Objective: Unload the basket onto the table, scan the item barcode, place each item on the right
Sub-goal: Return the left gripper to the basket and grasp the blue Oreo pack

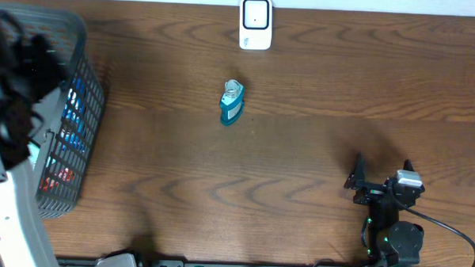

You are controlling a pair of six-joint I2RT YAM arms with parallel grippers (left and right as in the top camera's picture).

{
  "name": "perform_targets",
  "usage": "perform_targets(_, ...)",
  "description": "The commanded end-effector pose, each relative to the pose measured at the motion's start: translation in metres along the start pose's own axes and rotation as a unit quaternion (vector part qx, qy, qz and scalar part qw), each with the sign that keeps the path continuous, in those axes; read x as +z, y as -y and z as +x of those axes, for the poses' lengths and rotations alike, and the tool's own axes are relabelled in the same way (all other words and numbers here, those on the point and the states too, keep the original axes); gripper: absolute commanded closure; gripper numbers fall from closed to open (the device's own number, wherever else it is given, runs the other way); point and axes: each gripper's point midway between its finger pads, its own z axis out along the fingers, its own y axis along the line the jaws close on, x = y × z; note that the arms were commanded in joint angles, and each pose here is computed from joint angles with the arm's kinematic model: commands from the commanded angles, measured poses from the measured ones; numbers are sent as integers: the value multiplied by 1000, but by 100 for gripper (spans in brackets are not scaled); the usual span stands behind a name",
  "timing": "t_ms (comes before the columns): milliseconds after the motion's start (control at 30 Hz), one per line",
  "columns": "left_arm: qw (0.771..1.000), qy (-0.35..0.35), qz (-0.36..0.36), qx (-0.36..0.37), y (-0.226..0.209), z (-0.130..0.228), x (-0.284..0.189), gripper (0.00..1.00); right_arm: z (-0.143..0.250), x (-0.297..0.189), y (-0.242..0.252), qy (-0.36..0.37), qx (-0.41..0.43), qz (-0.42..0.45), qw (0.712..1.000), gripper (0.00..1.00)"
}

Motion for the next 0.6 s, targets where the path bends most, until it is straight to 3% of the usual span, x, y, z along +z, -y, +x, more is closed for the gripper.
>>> perform_targets(0, 998, -48, -38, -11, -28, 7, 39, 2, 0, 0, -2, 1, -7, -3, 1000, 1)
perform_targets(200, 991, -111, -70, 19, -44, 20, 112, 2, 0, 0, -2, 1, -7, -3, 1000, 1)
perform_targets(400, 972, -198, -77, 101, -44, 54, 191, 1, 0, 0, -2, 1, -7, -3, 1000, 1)
perform_targets(567, 944, -280, -19, 172, -31, 98, 249, 1, 0, 0, -2, 1, -7, -3, 1000, 1)
